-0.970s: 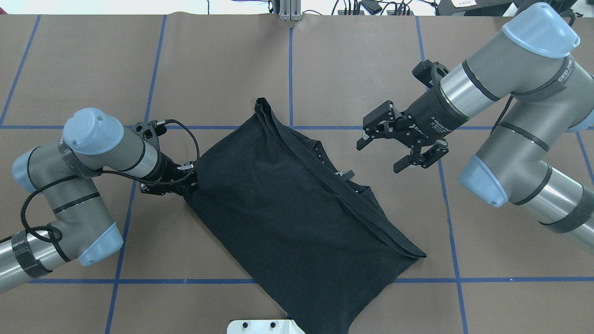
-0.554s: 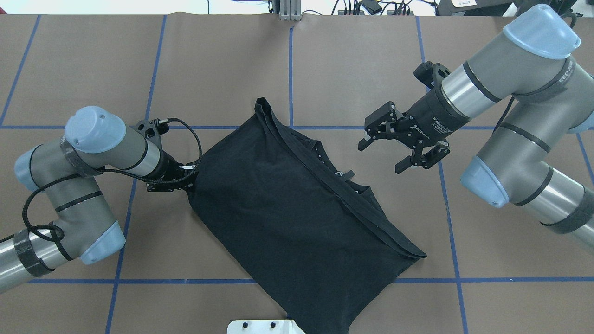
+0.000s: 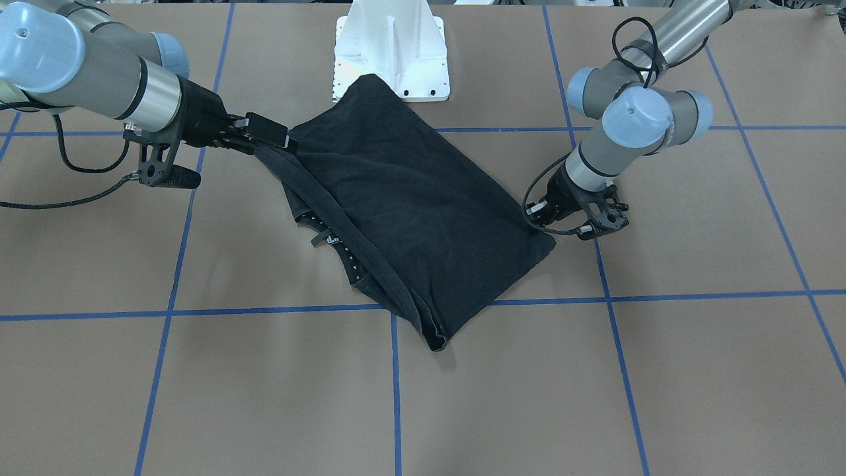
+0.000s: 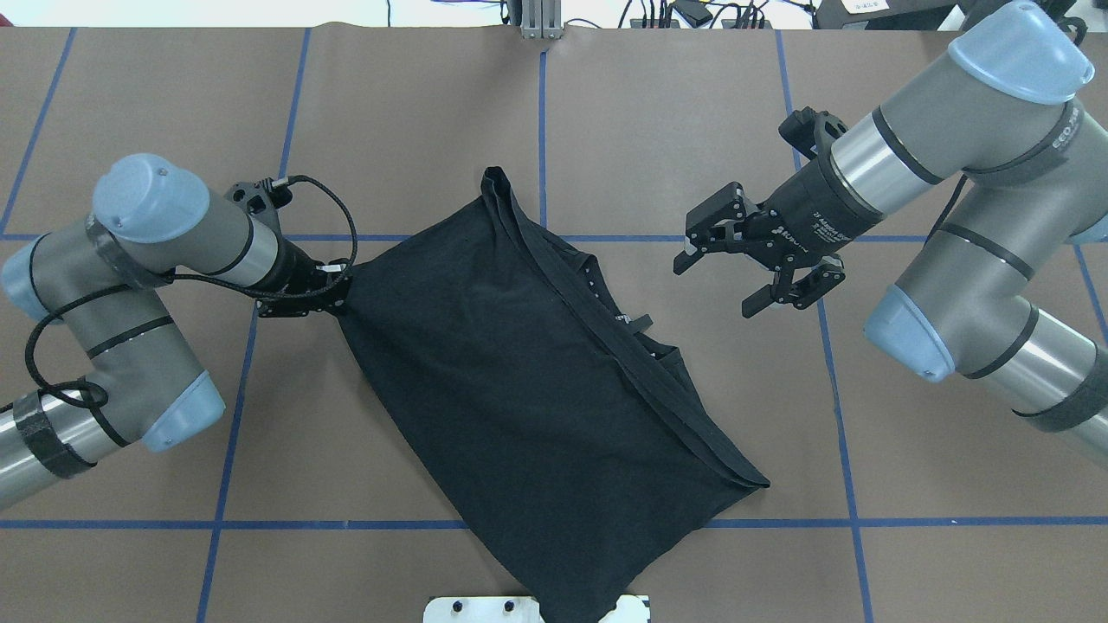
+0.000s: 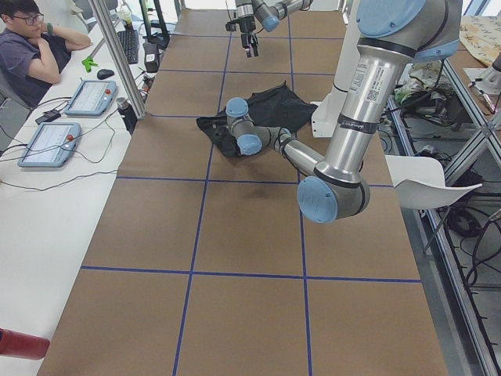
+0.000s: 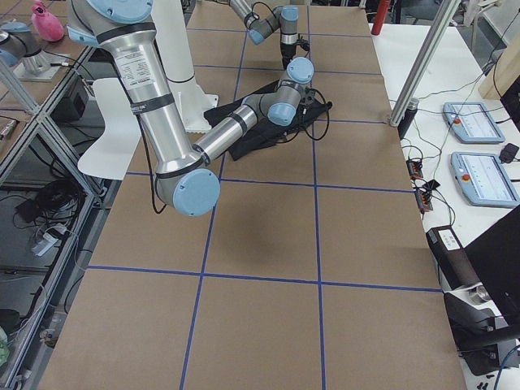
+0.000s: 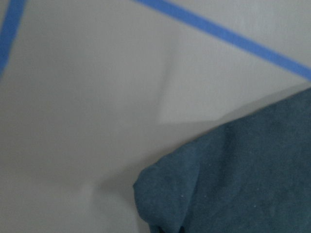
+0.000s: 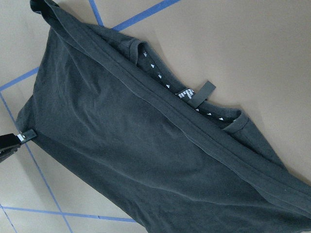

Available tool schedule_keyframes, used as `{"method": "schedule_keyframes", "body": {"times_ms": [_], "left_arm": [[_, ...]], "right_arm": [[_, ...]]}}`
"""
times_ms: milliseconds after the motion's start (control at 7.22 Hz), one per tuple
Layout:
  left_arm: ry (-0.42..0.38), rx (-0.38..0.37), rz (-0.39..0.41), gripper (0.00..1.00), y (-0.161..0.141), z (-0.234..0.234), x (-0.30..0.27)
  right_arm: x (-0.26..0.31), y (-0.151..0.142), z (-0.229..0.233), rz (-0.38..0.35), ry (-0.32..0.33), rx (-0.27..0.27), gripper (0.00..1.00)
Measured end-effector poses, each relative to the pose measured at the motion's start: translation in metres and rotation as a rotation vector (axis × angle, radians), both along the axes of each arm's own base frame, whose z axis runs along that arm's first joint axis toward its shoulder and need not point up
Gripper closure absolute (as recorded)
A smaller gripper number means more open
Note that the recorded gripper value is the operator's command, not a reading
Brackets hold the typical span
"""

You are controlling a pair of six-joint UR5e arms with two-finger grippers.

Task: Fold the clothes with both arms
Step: 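Pull the held corner away from the robot with the left gripper to straighten the shirt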

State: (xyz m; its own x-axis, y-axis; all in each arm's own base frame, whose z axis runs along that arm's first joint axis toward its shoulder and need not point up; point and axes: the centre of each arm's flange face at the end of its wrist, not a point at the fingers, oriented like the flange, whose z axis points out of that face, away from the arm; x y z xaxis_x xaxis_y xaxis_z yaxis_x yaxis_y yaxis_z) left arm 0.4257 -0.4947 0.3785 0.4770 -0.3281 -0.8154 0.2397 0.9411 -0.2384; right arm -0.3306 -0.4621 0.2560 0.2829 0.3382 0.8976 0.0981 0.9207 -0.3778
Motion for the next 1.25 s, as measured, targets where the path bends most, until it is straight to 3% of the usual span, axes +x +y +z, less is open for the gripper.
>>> {"method": "schedule_keyframes", "body": {"times_ms": [693, 970, 1247], "left_arm": [[-0.032, 0.064, -0.139, 1.00, -0.125, -0.059, 0.025], [-0.026, 0.100, -0.187, 1.00, -0.164, -0.084, 0.039], [-0.019, 0.117, -0.219, 1.00, -0.190, -0.078, 0.039]], "right_arm": [[0.006, -0.005, 0.006, 0.018, 0.009, -0.008, 0.00], [0.009, -0.006, 0.009, 0.030, 0.015, -0.009, 0.00], [0.009, -0.008, 0.012, 0.039, 0.022, -0.009, 0.00]]}}
